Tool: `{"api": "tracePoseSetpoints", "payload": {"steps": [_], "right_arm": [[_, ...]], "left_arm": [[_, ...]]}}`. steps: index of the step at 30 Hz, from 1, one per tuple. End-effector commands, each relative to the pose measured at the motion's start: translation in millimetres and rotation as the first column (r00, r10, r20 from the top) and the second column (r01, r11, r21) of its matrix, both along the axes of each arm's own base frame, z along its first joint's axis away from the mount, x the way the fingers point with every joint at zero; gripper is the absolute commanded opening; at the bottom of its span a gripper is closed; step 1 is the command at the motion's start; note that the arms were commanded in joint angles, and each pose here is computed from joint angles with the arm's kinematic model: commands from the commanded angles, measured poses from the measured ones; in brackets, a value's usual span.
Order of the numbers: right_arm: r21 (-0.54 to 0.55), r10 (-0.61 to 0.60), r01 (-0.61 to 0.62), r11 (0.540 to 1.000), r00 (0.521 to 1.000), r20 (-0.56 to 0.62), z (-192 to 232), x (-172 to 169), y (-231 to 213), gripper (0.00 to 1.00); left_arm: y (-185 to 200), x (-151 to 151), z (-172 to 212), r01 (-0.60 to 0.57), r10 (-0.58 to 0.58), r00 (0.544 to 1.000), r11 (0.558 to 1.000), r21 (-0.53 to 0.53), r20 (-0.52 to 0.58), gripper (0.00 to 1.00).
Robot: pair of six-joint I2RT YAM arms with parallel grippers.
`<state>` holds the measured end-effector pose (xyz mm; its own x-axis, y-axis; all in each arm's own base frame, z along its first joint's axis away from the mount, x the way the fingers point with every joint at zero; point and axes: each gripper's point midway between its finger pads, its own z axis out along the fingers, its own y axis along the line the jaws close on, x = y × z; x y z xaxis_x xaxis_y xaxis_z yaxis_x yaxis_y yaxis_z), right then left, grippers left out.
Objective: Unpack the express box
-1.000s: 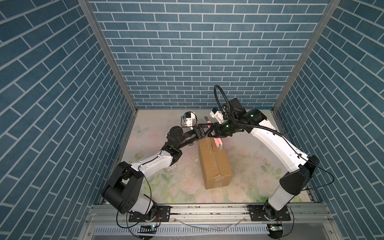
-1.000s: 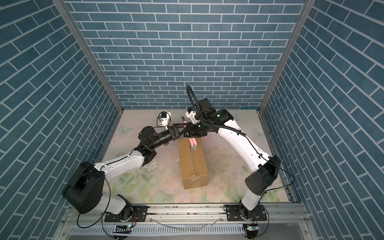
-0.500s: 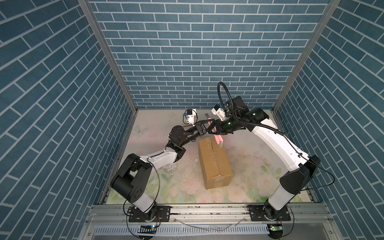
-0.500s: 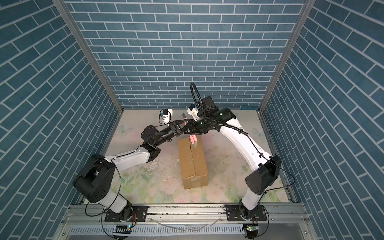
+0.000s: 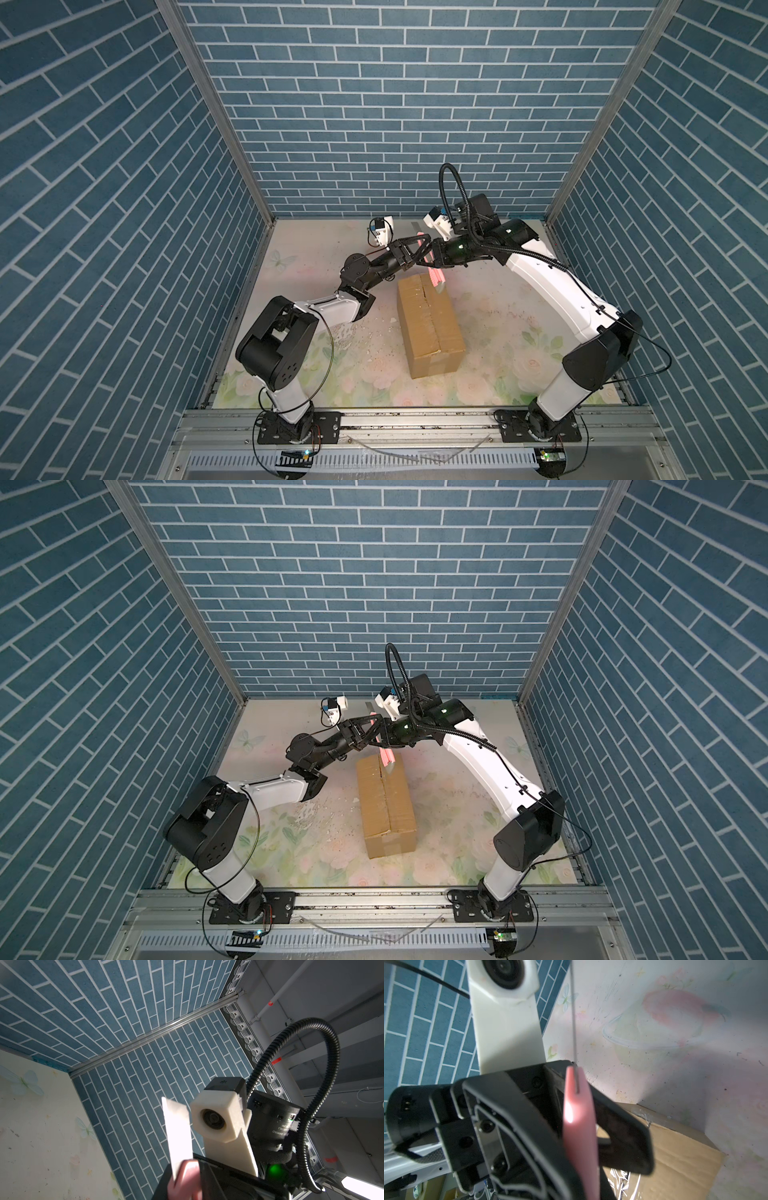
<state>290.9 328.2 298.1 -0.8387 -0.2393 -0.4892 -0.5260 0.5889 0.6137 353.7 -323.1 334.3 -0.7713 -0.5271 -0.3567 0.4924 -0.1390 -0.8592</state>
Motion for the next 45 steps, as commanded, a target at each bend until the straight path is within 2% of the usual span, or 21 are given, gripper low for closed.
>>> {"api": "tracePoseSetpoints", "payload": {"steps": [1,8,19,23,27,33,45], "right_arm": [[0.088,-0.054,0.053,0.995,0.999,0.004,25,-6,-6,0.16],[0.165,-0.098,0.090,0.982,0.994,0.042,36,-6,-10,0.25],[0.184,-0.124,0.112,0.977,0.991,0.056,38,-8,-15,0.33],[0.244,-0.138,0.120,0.962,0.989,0.059,45,-10,-14,0.36],[0.305,-0.141,0.118,0.945,0.988,0.056,51,-12,-12,0.38],[0.336,-0.134,0.106,0.936,0.989,0.060,52,-12,-9,0.39],[0.458,-0.074,0.033,0.888,0.995,0.073,75,18,2,0.38]], "left_arm": [[8,9,1,-0.061,0.061,0.997,0.998,-0.015,0.041,0.00],[12,13,4,-0.088,0.089,0.996,0.996,-0.032,0.031,0.00],[20,16,1,-0.132,0.133,0.991,0.990,-0.042,0.014,0.00],[24,18,4,-0.151,0.152,0.988,0.986,-0.065,0.019,0.00],[26,19,9,-0.168,0.170,0.985,0.983,-0.071,0.033,0.00],[29,22,22,-0.185,0.190,0.981,0.978,-0.101,0.044,0.00],[32,38,53,-0.225,0.237,0.970,0.957,-0.182,0.048,0.00]]}}
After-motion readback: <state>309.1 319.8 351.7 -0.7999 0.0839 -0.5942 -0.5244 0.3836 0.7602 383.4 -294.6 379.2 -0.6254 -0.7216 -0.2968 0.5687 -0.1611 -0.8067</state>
